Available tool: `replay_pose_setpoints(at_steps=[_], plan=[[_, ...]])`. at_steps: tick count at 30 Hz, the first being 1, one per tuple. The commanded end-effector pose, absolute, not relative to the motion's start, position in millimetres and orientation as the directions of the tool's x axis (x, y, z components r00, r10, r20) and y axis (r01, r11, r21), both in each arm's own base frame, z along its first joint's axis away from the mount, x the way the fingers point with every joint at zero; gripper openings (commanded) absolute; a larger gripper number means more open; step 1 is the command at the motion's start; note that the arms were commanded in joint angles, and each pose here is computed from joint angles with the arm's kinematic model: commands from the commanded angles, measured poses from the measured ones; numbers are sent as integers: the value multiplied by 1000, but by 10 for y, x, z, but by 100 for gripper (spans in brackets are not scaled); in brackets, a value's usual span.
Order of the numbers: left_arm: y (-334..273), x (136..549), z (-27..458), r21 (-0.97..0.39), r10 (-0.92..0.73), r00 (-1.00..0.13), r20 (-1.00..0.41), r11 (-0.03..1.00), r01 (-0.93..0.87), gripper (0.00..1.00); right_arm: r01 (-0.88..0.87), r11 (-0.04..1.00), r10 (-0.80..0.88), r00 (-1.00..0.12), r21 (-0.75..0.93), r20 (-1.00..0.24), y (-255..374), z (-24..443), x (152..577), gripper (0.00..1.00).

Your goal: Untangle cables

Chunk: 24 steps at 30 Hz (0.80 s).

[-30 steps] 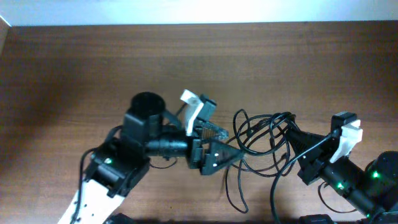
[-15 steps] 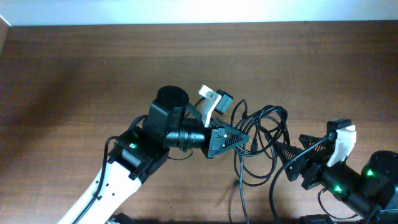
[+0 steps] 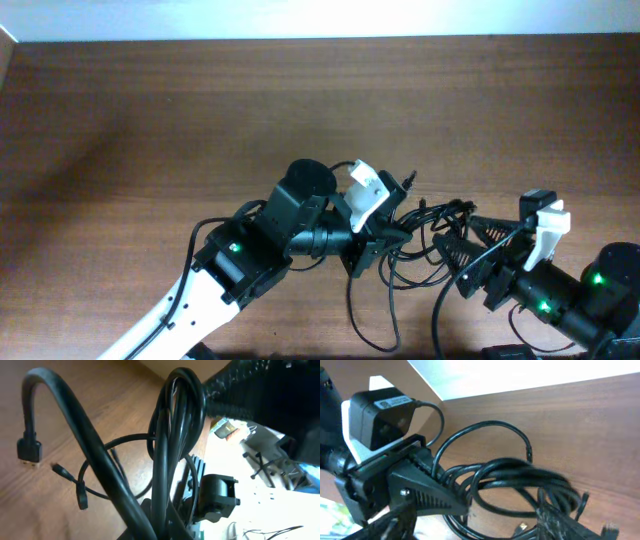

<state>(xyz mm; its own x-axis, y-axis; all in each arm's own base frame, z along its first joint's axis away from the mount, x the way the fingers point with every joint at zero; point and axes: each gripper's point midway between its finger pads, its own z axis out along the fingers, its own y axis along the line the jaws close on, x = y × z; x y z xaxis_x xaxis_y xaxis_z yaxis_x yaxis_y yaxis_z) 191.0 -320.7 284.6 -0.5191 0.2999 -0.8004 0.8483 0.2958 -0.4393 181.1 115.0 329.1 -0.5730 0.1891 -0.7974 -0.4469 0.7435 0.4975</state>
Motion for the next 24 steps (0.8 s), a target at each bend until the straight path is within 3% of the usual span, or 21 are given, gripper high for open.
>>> replay_pose_setpoints(at_steps=[1,2,3,6,7,12,13,14,15,18,24], plan=[[-3239,1839,2935,-372,314,-426,-848,221,902,0,-440,749,197,-567,496,-800,1133,3307,1817,56],[-3269,1786,3003,-375,302,-412,-860,174,911,0,-447,742,195,-569,499,-799,1146,3311,1807,46],[-3282,1779,3040,-374,292,-406,-866,161,913,0,-465,725,190,-574,507,-797,1182,3323,1779,45],[-3319,1697,3153,-394,269,-404,-874,94,914,0,-488,710,177,-574,508,-799,1216,3335,1751,46],[-3329,1668,3191,-395,262,-398,-879,70,916,0,-497,701,175,-576,512,-798,1233,3343,1736,51],[-3393,1580,3238,-394,257,-390,-884,39,918,0,-501,695,173,-580,516,-796,1244,3341,1734,51],[-3432,1521,3266,-384,254,-375,-891,17,923,0,-497,696,172,-586,519,-792,1245,3329,1748,44],[-3444,1534,3270,-376,249,-370,-895,27,926,0,-494,696,172,-591,522,-788,1246,3320,1760,14],[-3440,1596,3244,-374,247,-379,-892,67,925,0,-488,696,172,-599,526,-782,1247,3302,1769,4],[-3297,2053,2990,-452,191,-553,-811,397,799,0,-471,697,170,-624,540,-763,1245,3241,1741,4],[-2895,2436,2730,-490,132,-672,-728,586,646,0,-486,675,161,-638,556,-753,1286,3241,1693,4]])
